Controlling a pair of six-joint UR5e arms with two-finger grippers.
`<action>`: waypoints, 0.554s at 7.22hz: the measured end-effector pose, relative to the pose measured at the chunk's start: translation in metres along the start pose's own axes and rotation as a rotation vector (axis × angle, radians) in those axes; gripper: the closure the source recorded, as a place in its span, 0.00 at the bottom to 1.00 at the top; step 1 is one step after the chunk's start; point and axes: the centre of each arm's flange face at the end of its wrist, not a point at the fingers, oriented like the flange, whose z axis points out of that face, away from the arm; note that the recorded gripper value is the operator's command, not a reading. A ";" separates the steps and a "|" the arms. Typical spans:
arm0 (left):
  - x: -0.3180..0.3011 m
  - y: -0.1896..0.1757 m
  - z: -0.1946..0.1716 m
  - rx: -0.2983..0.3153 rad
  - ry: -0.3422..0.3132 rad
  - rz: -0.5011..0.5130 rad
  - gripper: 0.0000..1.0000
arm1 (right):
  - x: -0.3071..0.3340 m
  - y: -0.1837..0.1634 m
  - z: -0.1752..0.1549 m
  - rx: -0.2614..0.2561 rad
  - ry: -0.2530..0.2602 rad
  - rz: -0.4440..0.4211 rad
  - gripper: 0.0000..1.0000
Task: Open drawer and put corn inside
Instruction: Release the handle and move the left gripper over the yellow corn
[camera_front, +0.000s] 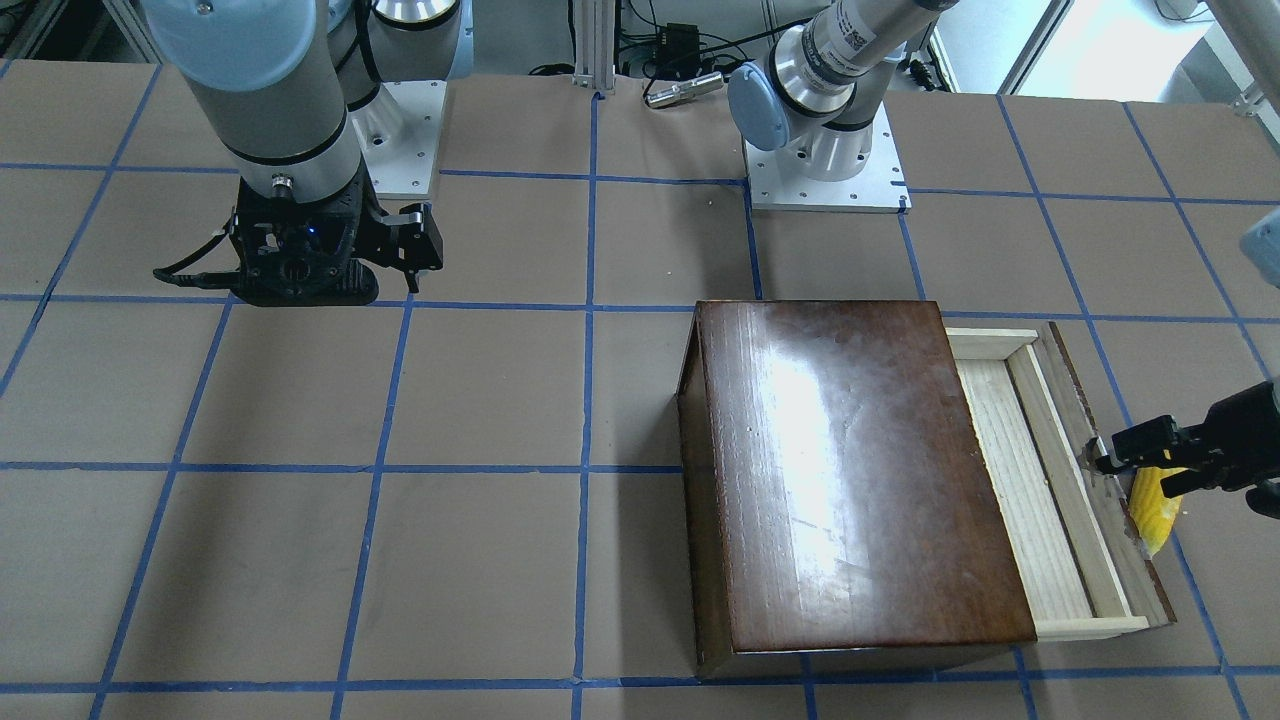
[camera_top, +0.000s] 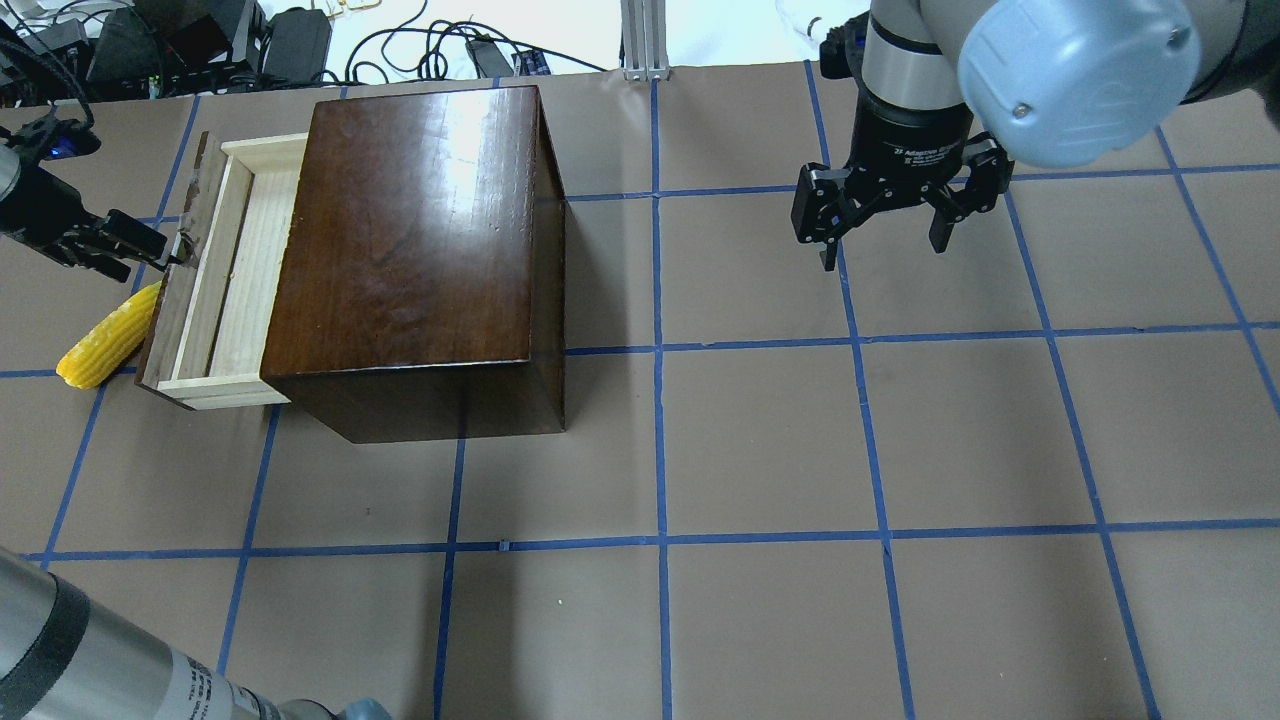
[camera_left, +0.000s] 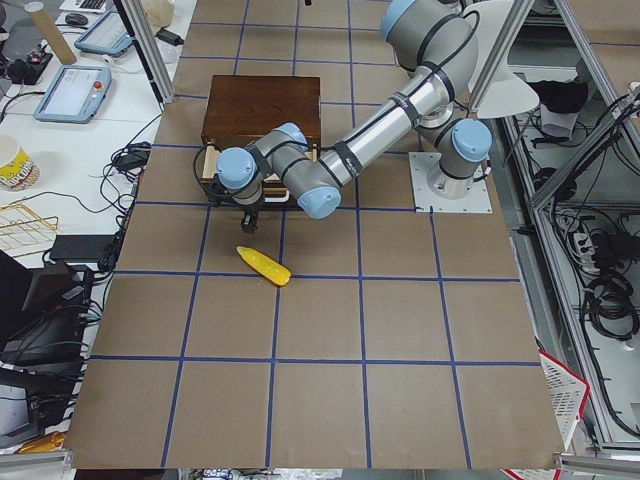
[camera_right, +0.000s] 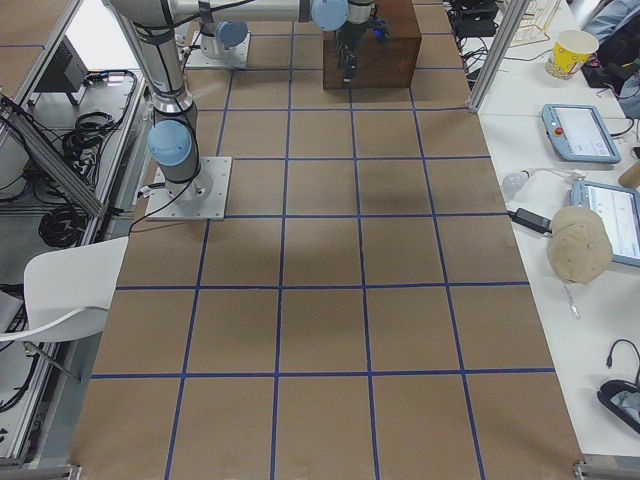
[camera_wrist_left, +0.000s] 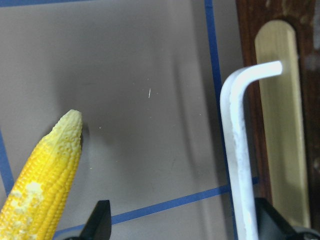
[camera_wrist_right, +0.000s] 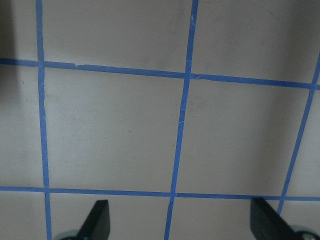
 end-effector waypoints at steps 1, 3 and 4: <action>-0.003 0.000 -0.013 0.007 -0.018 0.000 0.00 | 0.000 0.000 0.000 0.000 0.000 0.000 0.00; -0.009 0.001 -0.038 -0.003 -0.080 0.010 0.00 | 0.000 0.000 0.000 0.000 0.000 0.000 0.00; -0.016 0.005 -0.045 -0.022 -0.114 0.048 0.00 | 0.000 0.000 0.000 0.000 0.000 0.000 0.00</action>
